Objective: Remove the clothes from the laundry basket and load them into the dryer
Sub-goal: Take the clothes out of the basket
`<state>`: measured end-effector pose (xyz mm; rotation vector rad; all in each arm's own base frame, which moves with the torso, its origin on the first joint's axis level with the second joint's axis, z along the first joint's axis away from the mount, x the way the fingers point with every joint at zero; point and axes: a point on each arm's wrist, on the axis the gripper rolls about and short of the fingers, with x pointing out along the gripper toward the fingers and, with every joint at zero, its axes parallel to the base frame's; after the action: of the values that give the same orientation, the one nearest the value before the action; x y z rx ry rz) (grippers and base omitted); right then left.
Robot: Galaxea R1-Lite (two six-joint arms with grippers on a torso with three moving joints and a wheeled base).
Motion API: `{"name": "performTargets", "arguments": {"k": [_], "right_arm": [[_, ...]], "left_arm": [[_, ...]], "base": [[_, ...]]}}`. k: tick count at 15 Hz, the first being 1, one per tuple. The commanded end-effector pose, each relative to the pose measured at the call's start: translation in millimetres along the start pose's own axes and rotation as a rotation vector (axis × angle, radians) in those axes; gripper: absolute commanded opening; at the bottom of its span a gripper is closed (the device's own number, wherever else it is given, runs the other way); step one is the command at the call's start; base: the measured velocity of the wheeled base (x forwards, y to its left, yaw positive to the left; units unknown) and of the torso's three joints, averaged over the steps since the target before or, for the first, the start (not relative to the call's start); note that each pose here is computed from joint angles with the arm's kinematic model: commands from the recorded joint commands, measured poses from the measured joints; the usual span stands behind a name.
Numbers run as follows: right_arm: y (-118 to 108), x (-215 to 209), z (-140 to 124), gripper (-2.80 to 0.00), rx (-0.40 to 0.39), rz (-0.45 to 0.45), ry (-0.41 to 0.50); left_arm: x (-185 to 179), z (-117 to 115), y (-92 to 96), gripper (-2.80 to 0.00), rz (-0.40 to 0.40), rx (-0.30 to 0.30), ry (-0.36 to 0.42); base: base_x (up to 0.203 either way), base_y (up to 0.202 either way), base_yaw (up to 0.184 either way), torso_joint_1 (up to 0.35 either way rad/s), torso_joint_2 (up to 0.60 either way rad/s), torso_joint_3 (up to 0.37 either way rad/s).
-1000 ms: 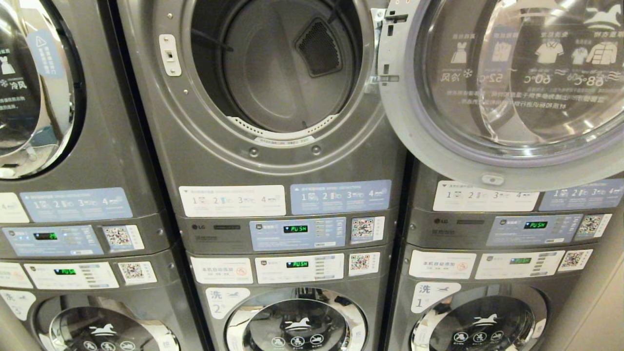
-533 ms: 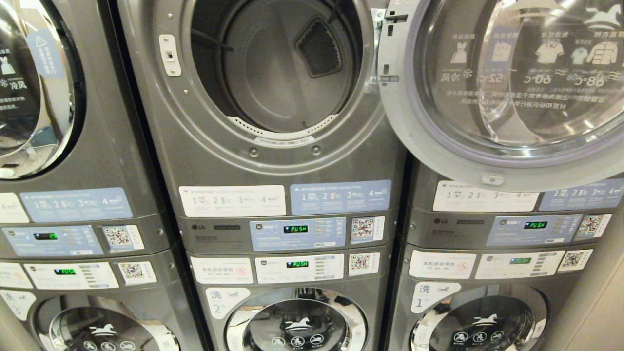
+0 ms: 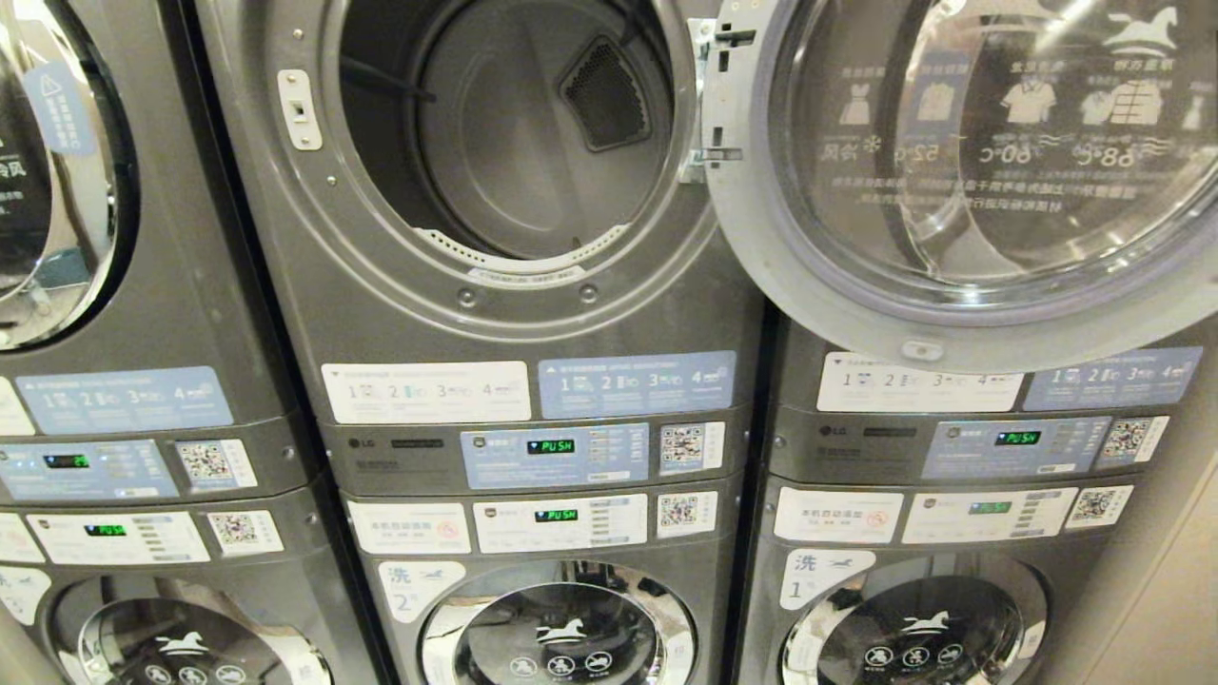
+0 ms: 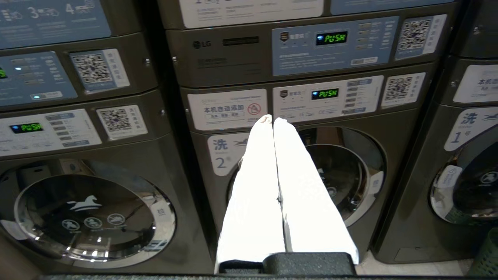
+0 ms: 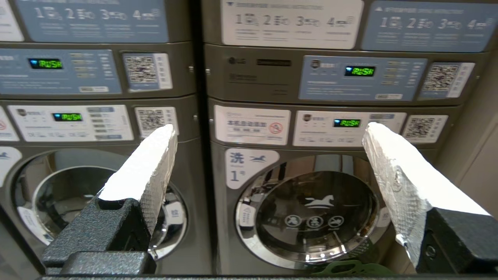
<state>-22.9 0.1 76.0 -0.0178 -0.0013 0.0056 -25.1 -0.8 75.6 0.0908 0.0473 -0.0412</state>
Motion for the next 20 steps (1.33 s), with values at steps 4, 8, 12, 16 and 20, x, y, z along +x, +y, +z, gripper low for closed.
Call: {"name": "performTargets", "arguments": {"k": [4,8,12,16,20], "right_arm": [[0.0,0.0,-0.5,0.0,0.011,-0.003,0.0],[0.0,0.0,-0.5,0.0,0.012,-0.003,0.0],[0.0,0.0,-0.5,0.0,0.01,-0.003,0.0],[0.0,0.0,-0.5,0.0,0.01,-0.001,0.0],[0.0,0.0,-0.5,0.0,0.01,-0.003,0.0]], "left_arm": [[-0.2,-0.2,0.0,-2.8,-0.001,0.0,-0.002],[-0.2,-0.3,0.0,-2.8,-0.001,0.0,0.0],[-0.3,-0.4,0.0,-2.8,-0.001,0.0,0.003],[-0.2,-0.4,0.0,-2.8,-0.001,-0.001,0.0],[-0.2,-0.2,0.0,-2.8,-0.001,-0.001,-0.002]], "base": [[0.0,-0.195,0.002,0.004,0.0,0.002],[0.0,-0.194,0.0,0.002,0.0,0.002],[0.0,-0.193,0.0,0.004,0.0,0.003],[0.0,-0.196,0.003,0.005,0.0,0.003],[0.0,-0.189,0.002,-0.01,0.04,0.017]]}}
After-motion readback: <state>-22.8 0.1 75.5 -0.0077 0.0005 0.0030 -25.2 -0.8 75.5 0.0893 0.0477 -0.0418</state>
